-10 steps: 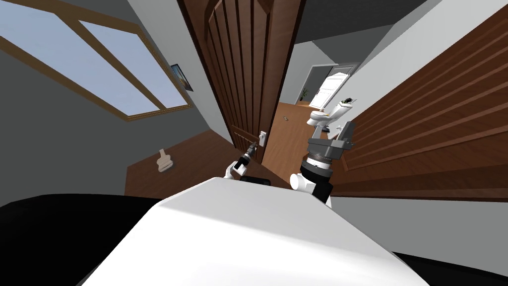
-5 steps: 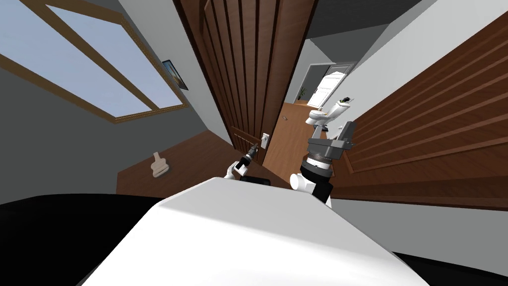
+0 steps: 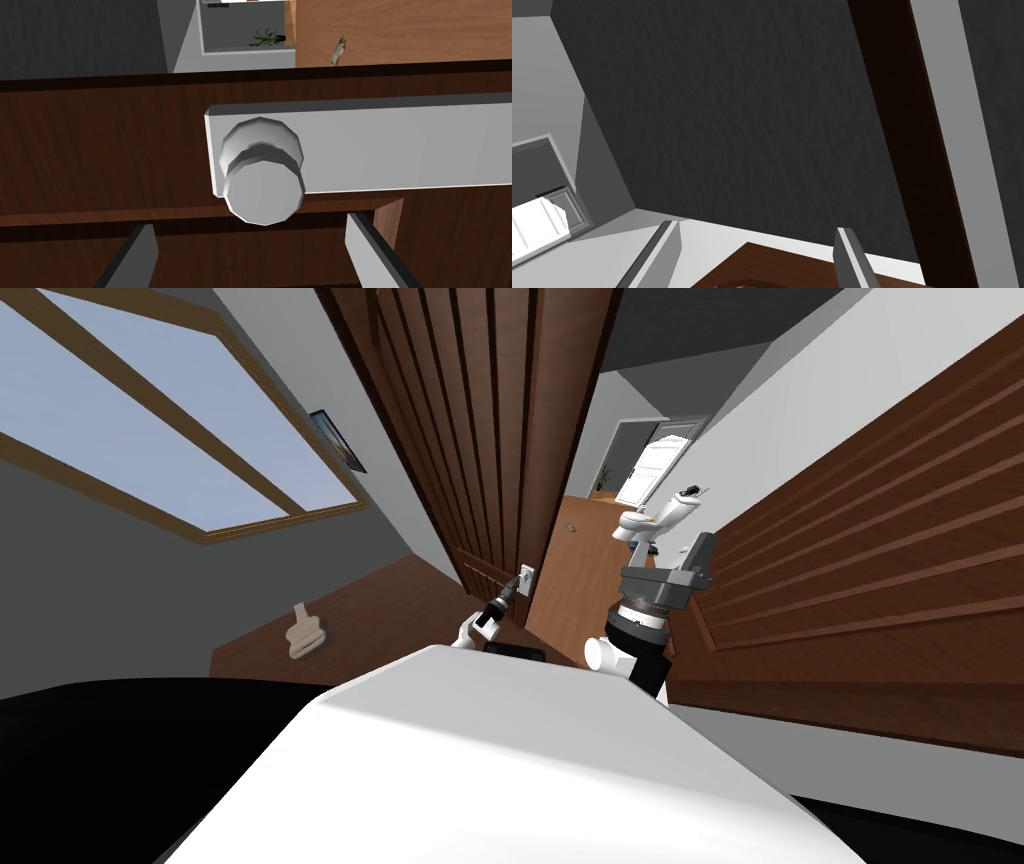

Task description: Push the door open

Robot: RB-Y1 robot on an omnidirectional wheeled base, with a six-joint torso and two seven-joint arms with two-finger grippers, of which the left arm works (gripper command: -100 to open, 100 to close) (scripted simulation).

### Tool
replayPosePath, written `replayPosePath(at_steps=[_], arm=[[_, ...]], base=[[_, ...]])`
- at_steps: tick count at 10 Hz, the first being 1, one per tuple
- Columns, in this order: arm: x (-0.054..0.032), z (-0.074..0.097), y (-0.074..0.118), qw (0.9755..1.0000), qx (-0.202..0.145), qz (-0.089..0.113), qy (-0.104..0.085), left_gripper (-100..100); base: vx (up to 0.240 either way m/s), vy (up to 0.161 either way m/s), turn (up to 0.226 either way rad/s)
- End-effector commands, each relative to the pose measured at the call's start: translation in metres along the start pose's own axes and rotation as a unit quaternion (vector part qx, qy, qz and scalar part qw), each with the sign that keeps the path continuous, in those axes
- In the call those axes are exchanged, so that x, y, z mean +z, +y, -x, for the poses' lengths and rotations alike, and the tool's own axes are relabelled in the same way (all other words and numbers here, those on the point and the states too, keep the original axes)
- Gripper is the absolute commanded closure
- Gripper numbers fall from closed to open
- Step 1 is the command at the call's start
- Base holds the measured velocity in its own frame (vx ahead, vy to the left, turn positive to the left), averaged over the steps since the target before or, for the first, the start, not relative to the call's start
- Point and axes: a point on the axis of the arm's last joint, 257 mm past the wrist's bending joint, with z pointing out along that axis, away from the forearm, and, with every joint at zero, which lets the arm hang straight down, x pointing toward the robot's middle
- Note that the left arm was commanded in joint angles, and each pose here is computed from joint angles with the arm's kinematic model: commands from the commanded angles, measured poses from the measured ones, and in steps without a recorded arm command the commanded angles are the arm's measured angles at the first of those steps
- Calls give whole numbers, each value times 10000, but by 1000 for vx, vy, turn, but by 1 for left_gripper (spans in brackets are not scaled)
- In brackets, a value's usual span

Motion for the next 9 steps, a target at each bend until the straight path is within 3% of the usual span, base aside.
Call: replayPosePath(at_steps=[1, 3, 4, 9], arm=[[26, 22, 4, 10000, -7, 0, -29, -100], [31, 26, 7, 10000, -10, 0, -36, -100], [31, 26, 7, 10000, -10, 0, -36, 100], [31, 26, 7, 10000, -10, 0, -36, 100]], base=[[198, -118, -32], [150, -72, -23], [-11, 4, 7], [-7, 5, -8]])
